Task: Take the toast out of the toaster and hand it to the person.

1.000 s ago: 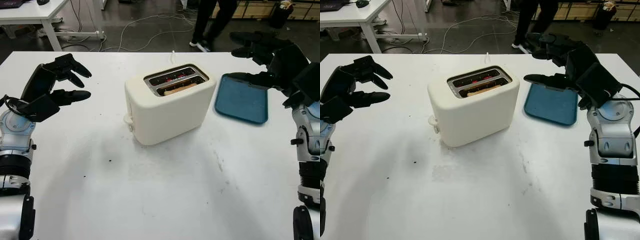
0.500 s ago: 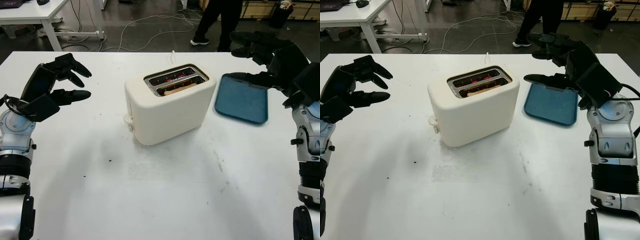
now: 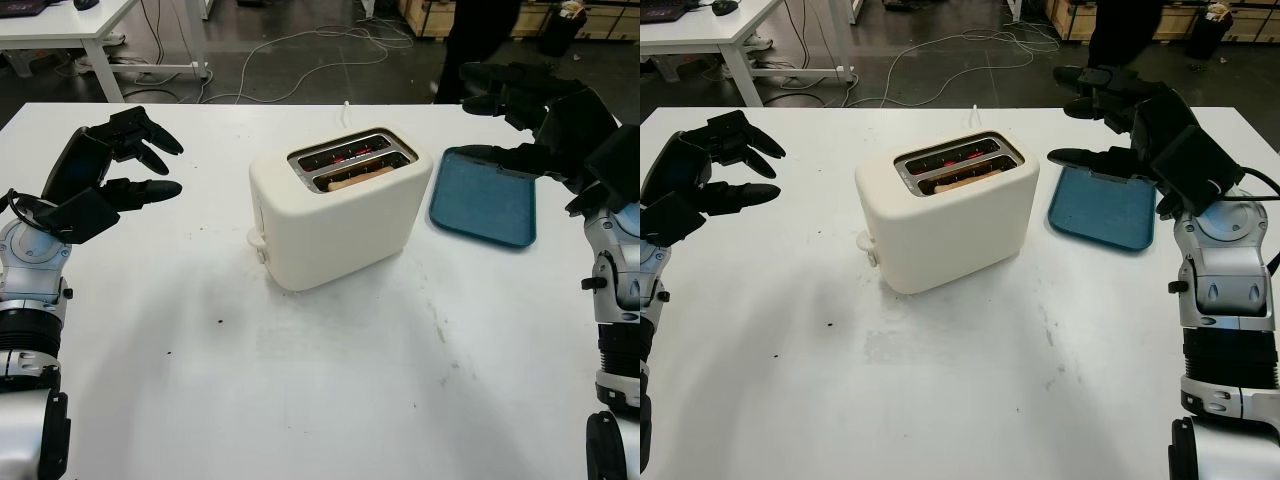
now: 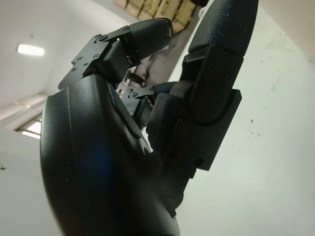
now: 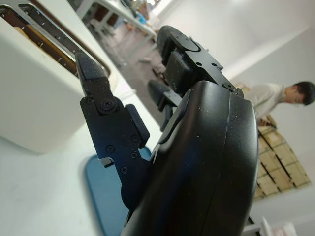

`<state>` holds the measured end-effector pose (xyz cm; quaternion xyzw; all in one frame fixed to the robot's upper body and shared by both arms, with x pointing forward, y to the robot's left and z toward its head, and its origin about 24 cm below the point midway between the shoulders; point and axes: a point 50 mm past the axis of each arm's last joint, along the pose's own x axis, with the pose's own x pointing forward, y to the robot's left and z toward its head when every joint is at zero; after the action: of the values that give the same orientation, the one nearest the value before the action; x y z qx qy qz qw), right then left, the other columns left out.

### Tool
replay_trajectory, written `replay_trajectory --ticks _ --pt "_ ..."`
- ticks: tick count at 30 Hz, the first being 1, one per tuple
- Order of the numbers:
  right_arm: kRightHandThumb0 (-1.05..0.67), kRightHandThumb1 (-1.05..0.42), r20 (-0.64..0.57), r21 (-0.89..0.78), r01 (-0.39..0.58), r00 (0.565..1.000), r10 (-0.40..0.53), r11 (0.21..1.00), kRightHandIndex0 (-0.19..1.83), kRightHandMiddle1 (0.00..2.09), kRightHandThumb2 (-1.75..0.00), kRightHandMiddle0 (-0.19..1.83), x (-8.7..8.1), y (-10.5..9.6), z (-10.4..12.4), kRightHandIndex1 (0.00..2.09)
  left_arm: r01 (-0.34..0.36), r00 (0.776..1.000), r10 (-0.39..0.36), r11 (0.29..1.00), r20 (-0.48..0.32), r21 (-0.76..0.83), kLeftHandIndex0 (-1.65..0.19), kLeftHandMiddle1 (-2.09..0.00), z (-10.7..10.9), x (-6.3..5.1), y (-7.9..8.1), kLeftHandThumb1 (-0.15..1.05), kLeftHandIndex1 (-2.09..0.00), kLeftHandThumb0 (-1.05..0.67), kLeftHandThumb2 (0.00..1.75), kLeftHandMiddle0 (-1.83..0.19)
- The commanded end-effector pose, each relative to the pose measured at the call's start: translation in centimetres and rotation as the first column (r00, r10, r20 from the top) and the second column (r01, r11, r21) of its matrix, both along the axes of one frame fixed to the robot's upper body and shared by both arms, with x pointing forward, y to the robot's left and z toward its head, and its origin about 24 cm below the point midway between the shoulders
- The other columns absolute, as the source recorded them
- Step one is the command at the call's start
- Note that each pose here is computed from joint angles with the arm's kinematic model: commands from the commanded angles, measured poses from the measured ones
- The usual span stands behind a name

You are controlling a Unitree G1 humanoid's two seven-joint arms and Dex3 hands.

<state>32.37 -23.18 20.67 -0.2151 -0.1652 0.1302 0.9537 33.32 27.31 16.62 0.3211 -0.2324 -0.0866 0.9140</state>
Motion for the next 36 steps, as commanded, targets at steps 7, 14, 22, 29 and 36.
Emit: replay_trajectory --ticks 7,14,22,29,36 --pt "-0.25 -0.70 0.003 0.000 0.008 1.000 -0.008 1.000 0.18 0.00 0.00 0.59 -0.12 -0.06 0.25 0.82 -0.006 1.000 0.006 1.000 0.017 -0.012 -0.43 -1.36 0.38 -0.04 0.09 0.92 -1.26 -1.05 0.09 -0.54" --pt "-0.26 -0.71 0.007 -0.001 0.001 1.000 -0.001 1.000 0.19 0.01 0.00 0.59 -0.09 -0.10 0.21 0.82 -0.004 1.000 0.004 1.000 0.019 -0.013 -0.42 -1.35 0.36 -0.05 0.12 0.92 -1.25 -1.05 0.10 -0.54" --pt "-0.24 -0.71 0.004 0.000 0.003 1.000 -0.003 1.000 0.18 0.00 0.00 0.59 -0.15 -0.04 0.25 0.82 -0.004 1.000 0.005 1.000 0.014 -0.013 -0.43 -1.35 0.36 -0.04 0.11 0.92 -1.25 -1.05 0.09 -0.54" --pt "-0.25 -0.71 0.008 -0.005 0.003 1.000 -0.003 1.000 0.18 0.00 0.00 0.59 -0.16 -0.04 0.27 0.82 -0.006 1.000 0.006 1.000 0.019 -0.010 -0.43 -1.35 0.37 -0.07 0.12 0.92 -1.25 -1.05 0.09 -0.54" --pt "-0.27 -0.70 0.011 -0.011 0.006 1.000 -0.005 1.000 0.19 0.00 0.00 0.59 -0.17 0.00 0.30 0.83 -0.004 1.000 0.005 1.000 0.017 -0.010 -0.42 -1.35 0.38 -0.06 0.12 0.92 -1.25 -1.05 0.09 -0.54"
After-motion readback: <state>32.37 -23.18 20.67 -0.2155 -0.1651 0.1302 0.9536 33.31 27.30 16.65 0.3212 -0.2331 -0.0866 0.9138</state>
